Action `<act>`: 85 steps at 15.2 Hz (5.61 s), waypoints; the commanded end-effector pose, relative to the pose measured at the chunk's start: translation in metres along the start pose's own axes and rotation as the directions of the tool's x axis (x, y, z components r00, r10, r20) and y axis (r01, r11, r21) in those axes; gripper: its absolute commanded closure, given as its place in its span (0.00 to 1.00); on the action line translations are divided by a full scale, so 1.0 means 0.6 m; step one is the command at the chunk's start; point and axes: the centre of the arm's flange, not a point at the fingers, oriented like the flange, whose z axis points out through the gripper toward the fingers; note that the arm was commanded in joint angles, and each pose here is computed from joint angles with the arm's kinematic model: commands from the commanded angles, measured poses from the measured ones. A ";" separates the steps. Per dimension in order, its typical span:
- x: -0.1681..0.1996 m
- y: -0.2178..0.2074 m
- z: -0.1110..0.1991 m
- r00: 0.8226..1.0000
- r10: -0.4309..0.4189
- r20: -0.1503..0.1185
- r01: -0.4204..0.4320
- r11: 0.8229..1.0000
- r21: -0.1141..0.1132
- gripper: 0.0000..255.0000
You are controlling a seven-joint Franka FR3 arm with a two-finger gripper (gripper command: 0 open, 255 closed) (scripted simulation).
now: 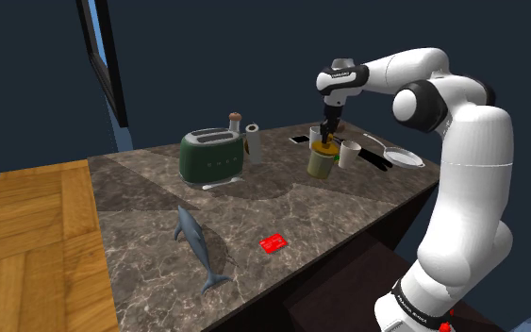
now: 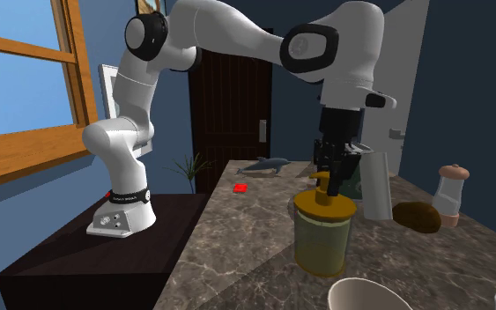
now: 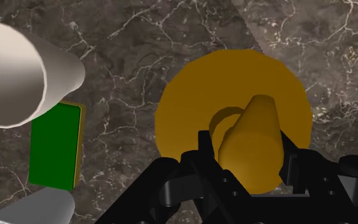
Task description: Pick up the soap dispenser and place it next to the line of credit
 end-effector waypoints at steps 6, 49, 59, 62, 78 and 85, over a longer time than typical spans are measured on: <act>-0.006 0.000 -0.063 1.000 0.000 0.000 0.000 1.000 0.000 1.00; -0.115 -0.666 -0.381 1.000 0.000 0.000 0.000 1.000 0.000 1.00; -0.106 -0.666 -0.293 1.000 0.000 0.000 0.000 1.000 0.000 1.00; -0.103 -0.666 -0.267 1.000 0.000 0.000 0.000 1.000 0.000 1.00; -0.089 -0.667 -0.127 1.000 0.000 0.000 0.000 1.000 0.000 1.00; -0.082 -0.668 -0.066 1.000 0.000 0.000 0.000 1.000 0.000 1.00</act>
